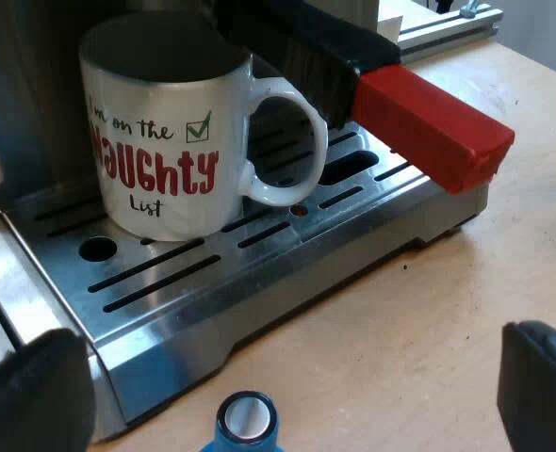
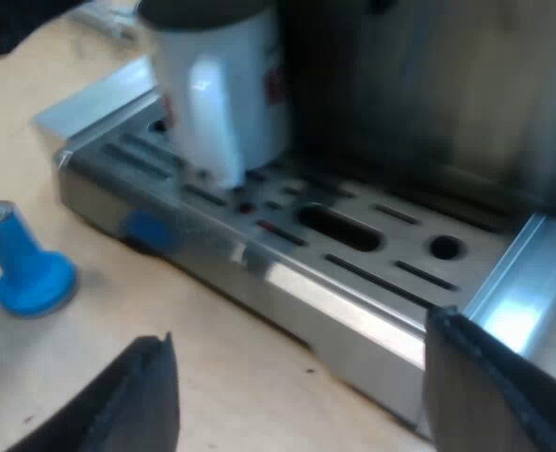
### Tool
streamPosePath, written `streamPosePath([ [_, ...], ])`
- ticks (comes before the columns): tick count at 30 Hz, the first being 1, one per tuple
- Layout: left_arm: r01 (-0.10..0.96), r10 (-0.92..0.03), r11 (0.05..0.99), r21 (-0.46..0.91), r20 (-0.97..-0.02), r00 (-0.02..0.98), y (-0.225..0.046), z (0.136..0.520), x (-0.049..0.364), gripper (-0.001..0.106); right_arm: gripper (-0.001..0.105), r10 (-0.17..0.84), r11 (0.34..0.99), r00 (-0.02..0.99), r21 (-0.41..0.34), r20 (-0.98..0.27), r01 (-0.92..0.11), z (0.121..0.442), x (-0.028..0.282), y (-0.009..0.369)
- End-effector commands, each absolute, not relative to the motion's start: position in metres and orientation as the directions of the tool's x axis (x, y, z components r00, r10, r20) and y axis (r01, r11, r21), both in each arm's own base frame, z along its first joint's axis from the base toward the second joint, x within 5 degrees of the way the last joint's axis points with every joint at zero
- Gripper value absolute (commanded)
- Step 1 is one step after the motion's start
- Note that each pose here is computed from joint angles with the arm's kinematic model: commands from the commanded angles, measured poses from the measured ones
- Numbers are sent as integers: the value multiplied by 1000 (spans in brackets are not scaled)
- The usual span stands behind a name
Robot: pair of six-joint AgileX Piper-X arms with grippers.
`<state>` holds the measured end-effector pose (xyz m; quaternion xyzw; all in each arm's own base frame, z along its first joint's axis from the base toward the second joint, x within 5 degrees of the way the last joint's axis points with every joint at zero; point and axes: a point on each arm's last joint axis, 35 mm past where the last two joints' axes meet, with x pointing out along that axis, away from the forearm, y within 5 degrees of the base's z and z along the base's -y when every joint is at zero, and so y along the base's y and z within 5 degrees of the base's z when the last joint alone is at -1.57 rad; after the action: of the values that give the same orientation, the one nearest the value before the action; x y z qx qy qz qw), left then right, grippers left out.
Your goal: Remove mug from coffee machine
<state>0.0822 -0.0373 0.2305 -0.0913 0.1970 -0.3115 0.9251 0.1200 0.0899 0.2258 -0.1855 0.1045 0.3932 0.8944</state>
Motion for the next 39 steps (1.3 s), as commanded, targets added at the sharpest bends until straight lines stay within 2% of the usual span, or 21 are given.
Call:
streamPosePath([
  [1, 545, -617, 786, -294, -301, 727, -38, 231, 82, 87, 58, 696, 597, 658, -278, -287, -753, 226, 123, 101],
  [10, 545, -617, 786, -294, -301, 727, -38, 231, 82, 87, 58, 678, 604, 682, -321, -275, -730, 209, 135, 137],
  [13, 545, -617, 786, -294, -301, 727, -38, 231, 82, 87, 58, 681, 607, 677, -303, -280, -735, 200, 141, 145],
  [15, 545, -617, 786, -294, -301, 727, -38, 231, 82, 87, 58, 671, 635, 691, -275, -268, -722, 194, 147, 150],
  [19, 545, -617, 786, -294, -301, 727, -38, 231, 82, 87, 58, 666, 658, 709, -266, -231, -704, 188, 154, 157],
  [29, 545, -617, 786, -294, -301, 727, -38, 231, 82, 87, 58, 673, 668, 717, -266, -181, -695, 173, 166, 170],
  [39, 545, -617, 786, -294, -301, 727, -38, 231, 82, 87, 58, 682, 657, 707, -265, -190, -705, 169, 194, 201],
])
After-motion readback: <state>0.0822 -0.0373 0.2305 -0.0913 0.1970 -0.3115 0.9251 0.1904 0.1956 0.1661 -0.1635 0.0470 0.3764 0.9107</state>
